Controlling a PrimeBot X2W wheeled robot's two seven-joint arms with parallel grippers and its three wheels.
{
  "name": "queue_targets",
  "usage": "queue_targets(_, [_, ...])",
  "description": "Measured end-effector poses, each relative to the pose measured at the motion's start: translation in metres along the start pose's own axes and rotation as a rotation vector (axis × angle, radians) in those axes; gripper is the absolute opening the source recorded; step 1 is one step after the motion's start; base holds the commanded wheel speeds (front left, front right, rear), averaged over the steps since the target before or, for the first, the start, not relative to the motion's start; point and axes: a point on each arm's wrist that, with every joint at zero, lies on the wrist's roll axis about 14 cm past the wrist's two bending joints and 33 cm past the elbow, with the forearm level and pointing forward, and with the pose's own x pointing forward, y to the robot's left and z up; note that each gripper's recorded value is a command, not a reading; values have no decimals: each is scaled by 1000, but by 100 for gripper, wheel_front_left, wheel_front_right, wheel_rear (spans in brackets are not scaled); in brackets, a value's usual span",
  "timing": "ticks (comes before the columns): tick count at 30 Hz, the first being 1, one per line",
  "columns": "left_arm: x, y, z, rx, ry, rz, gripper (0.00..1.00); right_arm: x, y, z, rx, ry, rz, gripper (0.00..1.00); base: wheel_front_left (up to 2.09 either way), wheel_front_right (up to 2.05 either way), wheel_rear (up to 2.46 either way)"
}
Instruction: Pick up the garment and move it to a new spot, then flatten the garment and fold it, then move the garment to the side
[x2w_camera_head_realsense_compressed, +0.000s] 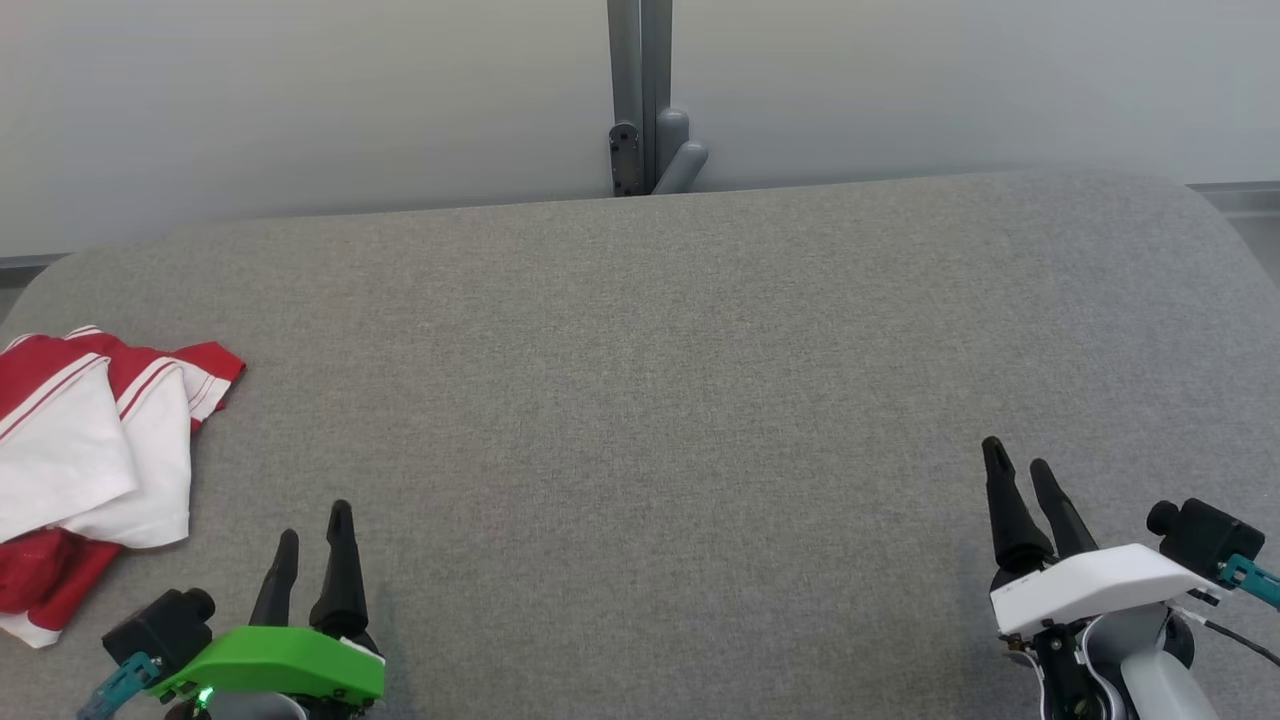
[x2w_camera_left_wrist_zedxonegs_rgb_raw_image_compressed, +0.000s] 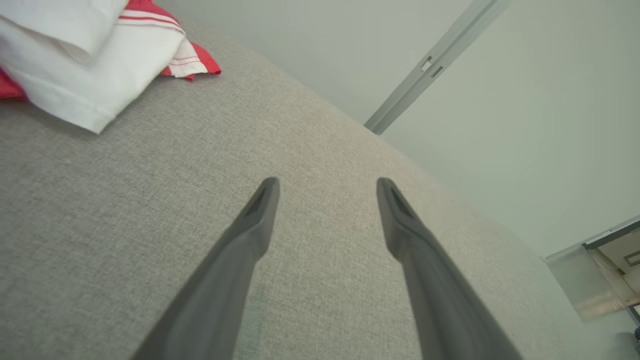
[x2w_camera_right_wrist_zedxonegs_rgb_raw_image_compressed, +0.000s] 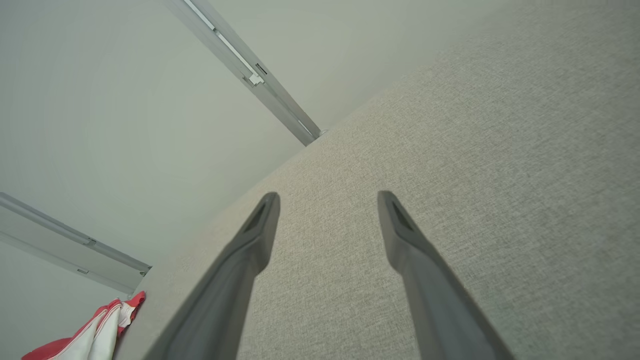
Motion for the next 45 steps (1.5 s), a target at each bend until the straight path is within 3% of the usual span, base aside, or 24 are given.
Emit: queue_targets(45, [2,-15,-7,459,-21,-67,100,1,9,2,-475,-33,72,100,0,0,0])
